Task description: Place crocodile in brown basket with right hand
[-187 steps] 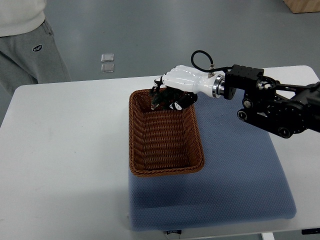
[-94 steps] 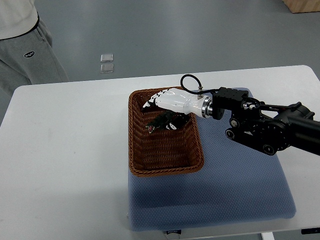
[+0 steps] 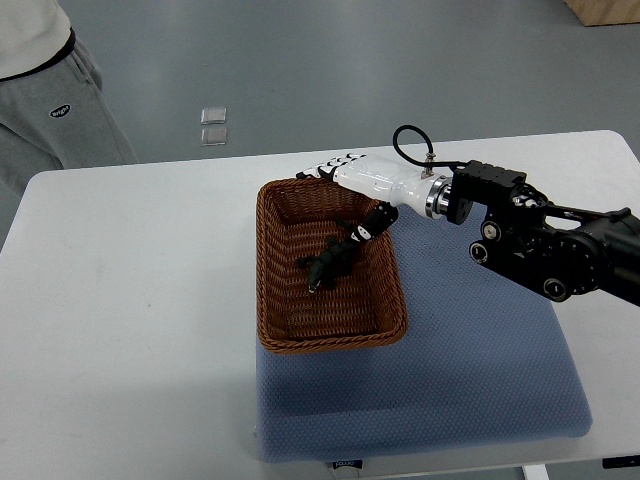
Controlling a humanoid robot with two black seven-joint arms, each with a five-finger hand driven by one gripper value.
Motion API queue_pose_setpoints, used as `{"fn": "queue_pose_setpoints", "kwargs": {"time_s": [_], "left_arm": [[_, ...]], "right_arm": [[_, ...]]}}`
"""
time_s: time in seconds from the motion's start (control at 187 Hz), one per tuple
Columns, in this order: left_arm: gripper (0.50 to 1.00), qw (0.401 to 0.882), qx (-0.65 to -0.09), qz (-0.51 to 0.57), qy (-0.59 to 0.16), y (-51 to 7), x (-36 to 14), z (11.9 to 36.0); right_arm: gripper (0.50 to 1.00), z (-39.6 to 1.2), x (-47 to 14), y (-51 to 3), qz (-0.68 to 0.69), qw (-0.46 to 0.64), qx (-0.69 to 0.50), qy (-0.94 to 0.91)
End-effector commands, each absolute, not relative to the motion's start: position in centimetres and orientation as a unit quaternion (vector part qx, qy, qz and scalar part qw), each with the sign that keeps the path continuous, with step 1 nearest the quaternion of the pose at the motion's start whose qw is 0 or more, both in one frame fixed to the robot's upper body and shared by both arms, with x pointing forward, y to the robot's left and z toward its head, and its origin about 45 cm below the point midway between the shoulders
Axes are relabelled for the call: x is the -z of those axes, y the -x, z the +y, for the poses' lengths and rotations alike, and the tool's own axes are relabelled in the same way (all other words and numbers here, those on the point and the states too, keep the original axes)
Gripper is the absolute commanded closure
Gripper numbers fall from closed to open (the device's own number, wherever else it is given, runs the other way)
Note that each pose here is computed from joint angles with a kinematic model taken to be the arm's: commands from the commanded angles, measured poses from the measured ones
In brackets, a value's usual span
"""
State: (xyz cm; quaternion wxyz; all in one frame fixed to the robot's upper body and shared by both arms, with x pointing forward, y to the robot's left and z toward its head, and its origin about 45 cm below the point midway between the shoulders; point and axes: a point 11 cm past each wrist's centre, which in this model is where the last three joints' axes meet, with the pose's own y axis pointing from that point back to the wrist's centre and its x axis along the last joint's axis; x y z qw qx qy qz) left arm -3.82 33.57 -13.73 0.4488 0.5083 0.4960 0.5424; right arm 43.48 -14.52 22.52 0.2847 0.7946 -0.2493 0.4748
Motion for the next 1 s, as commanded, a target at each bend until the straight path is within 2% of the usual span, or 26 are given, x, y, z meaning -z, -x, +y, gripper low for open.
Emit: {"fn": "queue_pose_setpoints", "kwargs": {"time_s": [0.0,0.347,0.731,0.993], "left_arm": [[0.5,0.449,-0.542,0.496,-0.508,3.8,13.7,33.6],[0.5,0.449,-0.542,0.496,-0.508,3.8,13.7,33.6],[0.5,0.449,-0.542,0.496,-0.508,3.8,13.7,33.6],[0.5,0.449,-0.542,0.496,-0.508,3.8,13.7,33.6]], "right_arm": [[0.572,-16.1,-23.8,-44.4,-0.29,0.272,-0.433,-0.809],[0.574,-21.8,-26.3,-46.6,-0.426,0.211,-0.282,-0.833],[0.574,-28.6,-22.7,-47.3,-0.587,0.138,-0.08,-0.794],[0.574,-31.7,-19.8,-46.6,-0.661,0.072,0.035,-0.746]]}}
